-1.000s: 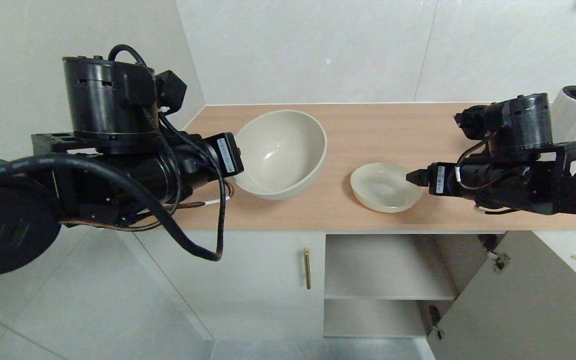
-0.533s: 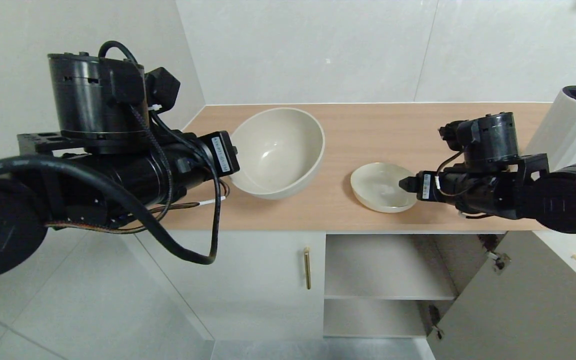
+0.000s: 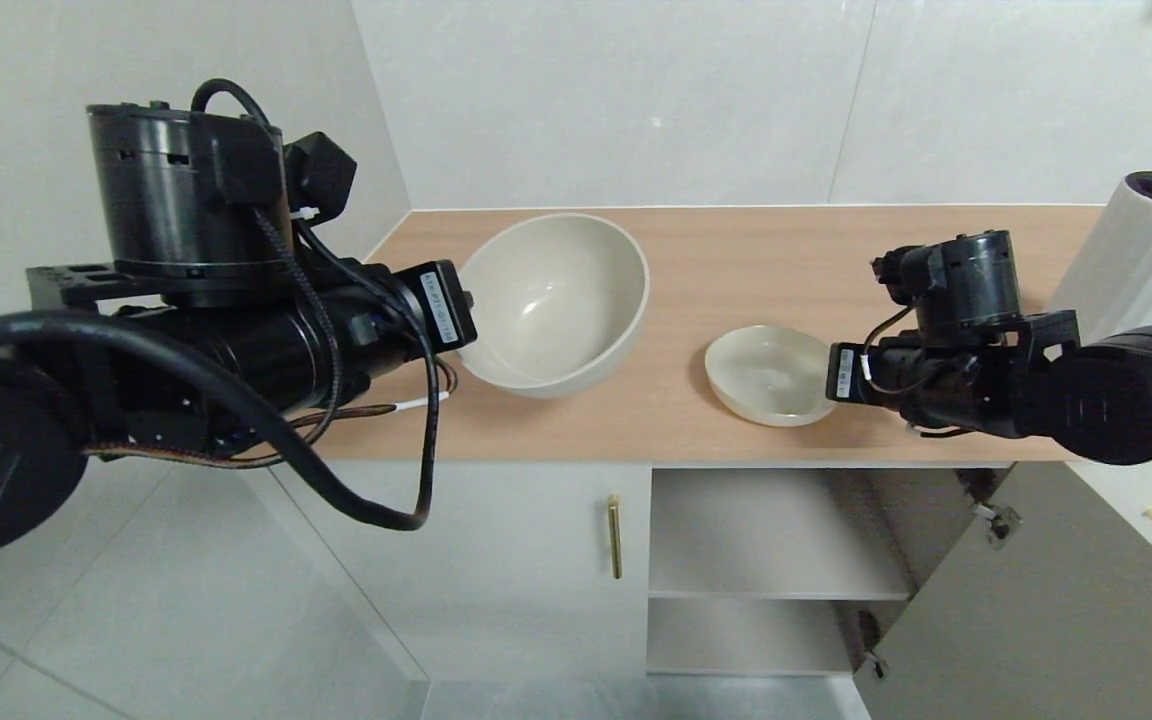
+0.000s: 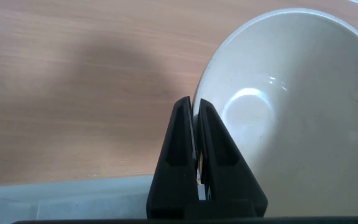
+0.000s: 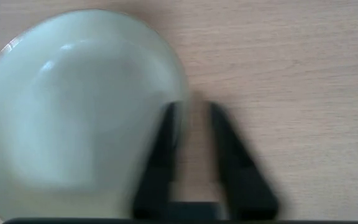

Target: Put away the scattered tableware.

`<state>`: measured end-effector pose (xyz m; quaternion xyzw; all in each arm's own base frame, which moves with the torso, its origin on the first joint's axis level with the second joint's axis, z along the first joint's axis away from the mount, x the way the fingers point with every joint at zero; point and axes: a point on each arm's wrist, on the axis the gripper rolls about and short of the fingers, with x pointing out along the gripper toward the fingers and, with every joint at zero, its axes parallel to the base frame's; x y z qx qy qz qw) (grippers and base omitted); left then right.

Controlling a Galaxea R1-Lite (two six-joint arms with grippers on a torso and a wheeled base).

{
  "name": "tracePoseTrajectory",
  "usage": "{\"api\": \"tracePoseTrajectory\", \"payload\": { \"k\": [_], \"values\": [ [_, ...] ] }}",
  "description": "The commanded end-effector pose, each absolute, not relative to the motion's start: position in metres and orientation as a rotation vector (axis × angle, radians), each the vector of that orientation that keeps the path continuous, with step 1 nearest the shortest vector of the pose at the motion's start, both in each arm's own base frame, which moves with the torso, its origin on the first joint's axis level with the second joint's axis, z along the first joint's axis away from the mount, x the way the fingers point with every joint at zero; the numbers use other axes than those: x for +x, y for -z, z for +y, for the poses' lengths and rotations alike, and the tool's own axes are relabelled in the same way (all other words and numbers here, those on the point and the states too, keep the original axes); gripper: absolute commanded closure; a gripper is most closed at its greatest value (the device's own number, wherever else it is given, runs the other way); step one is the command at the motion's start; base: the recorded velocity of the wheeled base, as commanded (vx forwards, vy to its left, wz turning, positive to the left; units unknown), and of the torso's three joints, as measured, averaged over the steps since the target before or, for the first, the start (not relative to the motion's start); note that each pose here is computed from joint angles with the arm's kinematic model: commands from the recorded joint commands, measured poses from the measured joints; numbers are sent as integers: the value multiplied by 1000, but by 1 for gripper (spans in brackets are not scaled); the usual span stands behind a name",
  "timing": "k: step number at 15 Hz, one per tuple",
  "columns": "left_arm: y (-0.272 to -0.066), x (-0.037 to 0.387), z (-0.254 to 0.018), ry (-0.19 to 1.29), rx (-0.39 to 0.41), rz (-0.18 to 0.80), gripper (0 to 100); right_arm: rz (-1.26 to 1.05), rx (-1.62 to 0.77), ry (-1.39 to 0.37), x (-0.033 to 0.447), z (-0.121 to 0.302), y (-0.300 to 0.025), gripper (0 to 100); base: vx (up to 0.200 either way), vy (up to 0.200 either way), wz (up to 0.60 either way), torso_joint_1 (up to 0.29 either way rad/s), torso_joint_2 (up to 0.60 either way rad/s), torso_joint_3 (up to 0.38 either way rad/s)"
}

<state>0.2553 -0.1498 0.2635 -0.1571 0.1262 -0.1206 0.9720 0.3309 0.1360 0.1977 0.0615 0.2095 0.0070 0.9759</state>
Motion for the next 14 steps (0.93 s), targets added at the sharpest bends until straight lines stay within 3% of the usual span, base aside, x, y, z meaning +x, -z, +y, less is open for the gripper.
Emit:
{"api": "tracePoseTrajectory", "payload": {
  "k": [1, 8, 14],
  "values": [
    [-265, 254, -149, 243, -321, 249, 100, 419, 126, -15, 331, 136, -199, 100, 0, 0, 0, 0, 0, 0],
    [-265, 254, -148, 247, -336, 230, 100, 354, 169, -24, 313, 128, -226, 100, 0, 0, 0, 0, 0, 0],
    [-244, 206, -133, 307, -192, 281, 100, 359, 188, -122, 253, 105, -249, 100, 0, 0, 0, 0, 0, 0]
  ]
}}
